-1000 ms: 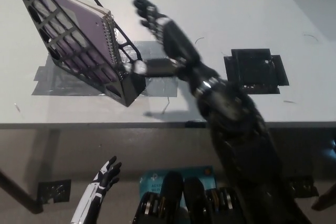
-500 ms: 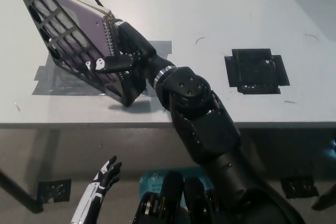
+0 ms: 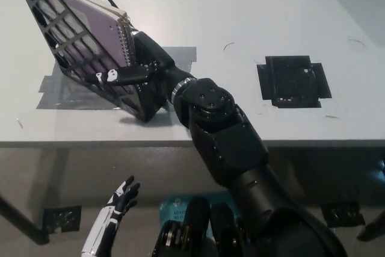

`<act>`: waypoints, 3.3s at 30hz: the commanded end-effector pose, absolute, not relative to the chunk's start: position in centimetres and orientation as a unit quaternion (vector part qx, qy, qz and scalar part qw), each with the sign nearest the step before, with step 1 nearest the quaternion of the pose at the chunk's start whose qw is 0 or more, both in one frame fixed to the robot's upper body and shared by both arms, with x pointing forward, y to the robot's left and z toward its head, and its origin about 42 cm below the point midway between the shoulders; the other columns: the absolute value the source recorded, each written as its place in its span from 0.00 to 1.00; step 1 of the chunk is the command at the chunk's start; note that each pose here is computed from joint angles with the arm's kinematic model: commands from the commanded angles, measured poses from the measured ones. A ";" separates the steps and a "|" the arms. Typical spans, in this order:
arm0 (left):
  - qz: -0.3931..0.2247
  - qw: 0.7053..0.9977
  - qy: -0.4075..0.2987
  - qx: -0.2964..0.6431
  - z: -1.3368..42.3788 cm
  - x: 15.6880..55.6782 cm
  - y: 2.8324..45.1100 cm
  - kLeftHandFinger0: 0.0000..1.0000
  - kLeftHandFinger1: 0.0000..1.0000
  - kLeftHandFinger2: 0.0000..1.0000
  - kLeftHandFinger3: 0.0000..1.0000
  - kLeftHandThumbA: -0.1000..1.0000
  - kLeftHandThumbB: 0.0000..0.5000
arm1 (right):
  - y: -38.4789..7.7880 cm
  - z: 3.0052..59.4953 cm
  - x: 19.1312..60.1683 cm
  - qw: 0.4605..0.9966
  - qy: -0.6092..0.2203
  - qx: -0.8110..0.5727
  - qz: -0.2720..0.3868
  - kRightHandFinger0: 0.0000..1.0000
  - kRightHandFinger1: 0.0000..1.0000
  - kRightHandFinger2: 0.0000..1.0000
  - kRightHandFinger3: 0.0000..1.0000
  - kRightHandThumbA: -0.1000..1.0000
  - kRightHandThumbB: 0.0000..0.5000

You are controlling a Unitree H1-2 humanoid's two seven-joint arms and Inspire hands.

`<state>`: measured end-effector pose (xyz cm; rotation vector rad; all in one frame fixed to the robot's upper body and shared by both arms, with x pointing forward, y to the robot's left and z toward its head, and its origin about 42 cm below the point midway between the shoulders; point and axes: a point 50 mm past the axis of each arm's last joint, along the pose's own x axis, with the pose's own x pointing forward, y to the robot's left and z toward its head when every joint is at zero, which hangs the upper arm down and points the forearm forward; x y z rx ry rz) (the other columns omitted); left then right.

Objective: A shelf with a book inside it is placed on the center of the desk infront of the robot. The robot uses its right hand to grab the book, take it out and hand it to a person.

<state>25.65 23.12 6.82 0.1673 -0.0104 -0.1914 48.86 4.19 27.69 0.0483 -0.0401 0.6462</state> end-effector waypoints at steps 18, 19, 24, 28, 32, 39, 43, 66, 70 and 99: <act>-0.100 0.988 -0.040 0.107 8.6 26.7 23.4 1.00 1.00 1.00 1.00 1.00 0.52 | 6.8 32.0 49.2 0.934 -0.076 0.069 0.342 1.00 1.00 1.00 1.00 1.00 0.79; -0.099 0.988 -0.037 0.109 8.5 26.6 23.5 1.00 1.00 1.00 1.00 1.00 0.53 | 6.8 31.8 49.2 0.935 -0.072 0.069 0.340 1.00 1.00 1.00 1.00 1.00 0.80; -0.096 0.989 -0.035 0.108 8.5 26.9 23.6 1.00 1.00 1.00 1.00 1.00 0.55 | 6.6 31.4 50.0 0.940 -0.067 0.067 0.329 1.00 1.00 1.00 1.00 1.00 0.72; -0.098 0.990 -0.034 0.099 8.7 27.0 23.5 1.00 1.00 1.00 1.00 1.00 0.57 | 6.1 31.0 50.4 0.940 -0.063 0.081 0.325 1.00 1.00 1.00 1.00 1.00 0.80; -0.098 0.988 -0.040 0.112 8.8 27.1 23.6 1.00 1.00 1.00 1.00 1.00 0.54 | 6.1 30.9 50.4 0.939 -0.061 0.089 0.328 1.00 1.00 1.00 1.00 0.99 0.82; -0.100 0.988 -0.039 0.112 8.8 26.9 23.5 1.00 1.00 1.00 1.00 1.00 0.53 | 6.2 30.6 50.3 0.940 -0.060 0.075 0.329 1.00 1.00 1.00 1.00 1.00 0.80; -0.099 0.988 -0.041 0.106 9.1 27.1 23.5 1.00 1.00 1.00 1.00 1.00 0.56 | 6.4 31.2 50.4 0.937 -0.063 0.077 0.335 1.00 1.00 1.00 1.00 1.00 0.75; -0.104 0.988 -0.045 0.109 9.1 27.4 23.5 1.00 1.00 1.00 1.00 1.00 0.56 | 6.5 30.8 50.4 0.952 -0.055 0.058 0.295 0.00 0.00 0.00 0.00 1.00 0.05; -0.104 0.987 -0.047 0.110 9.1 27.6 23.5 1.00 1.00 1.00 1.00 1.00 0.57 | 6.3 30.8 50.5 0.954 -0.051 0.082 0.283 0.00 0.00 0.00 0.00 1.00 0.01; -0.108 0.988 -0.042 0.101 8.9 27.1 23.5 1.00 1.00 1.00 1.00 1.00 0.47 | -1.5 49.9 42.2 0.812 -0.255 0.450 0.270 0.00 0.00 0.00 0.00 0.96 0.13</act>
